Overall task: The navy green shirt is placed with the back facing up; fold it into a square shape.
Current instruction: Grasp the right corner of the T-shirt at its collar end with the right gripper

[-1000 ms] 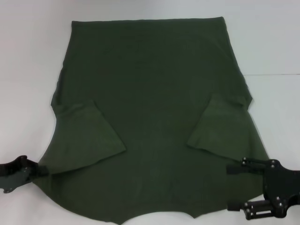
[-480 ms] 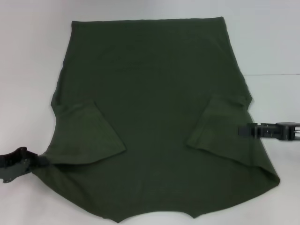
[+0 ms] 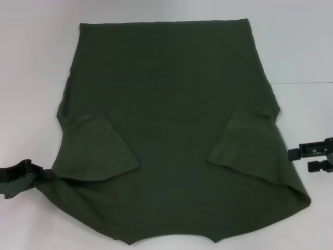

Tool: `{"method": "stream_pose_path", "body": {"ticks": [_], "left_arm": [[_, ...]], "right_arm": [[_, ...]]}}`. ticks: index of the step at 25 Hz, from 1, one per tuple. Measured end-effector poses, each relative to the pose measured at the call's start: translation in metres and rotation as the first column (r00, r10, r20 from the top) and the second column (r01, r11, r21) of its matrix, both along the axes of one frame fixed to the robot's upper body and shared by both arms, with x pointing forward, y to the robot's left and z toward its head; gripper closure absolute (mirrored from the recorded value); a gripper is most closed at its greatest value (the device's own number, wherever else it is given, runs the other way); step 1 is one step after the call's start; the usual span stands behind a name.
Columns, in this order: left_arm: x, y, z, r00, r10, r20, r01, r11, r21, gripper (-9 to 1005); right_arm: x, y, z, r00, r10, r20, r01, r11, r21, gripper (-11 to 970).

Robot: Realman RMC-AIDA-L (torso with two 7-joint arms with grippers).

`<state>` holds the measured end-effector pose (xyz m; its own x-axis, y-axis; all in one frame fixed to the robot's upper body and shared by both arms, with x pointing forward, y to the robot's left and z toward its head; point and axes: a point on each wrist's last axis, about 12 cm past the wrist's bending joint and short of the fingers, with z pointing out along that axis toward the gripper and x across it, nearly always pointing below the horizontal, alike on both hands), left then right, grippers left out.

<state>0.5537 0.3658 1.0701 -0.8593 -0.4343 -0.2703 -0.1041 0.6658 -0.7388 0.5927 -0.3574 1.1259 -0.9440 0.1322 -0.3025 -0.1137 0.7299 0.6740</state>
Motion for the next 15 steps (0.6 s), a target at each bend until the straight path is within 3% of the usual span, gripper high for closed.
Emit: {"method": "stream_pose_path", "body": {"ticks": [15], "left_arm": [[0.004, -0.004, 0.002, 1.0, -0.003, 0.019, 0.003, 1.0, -0.005, 993]], "right_arm": [[-0.001, 0.004, -0.019, 0.997, -0.003, -0.082, -0.006, 0.994, -0.111, 35]]}}
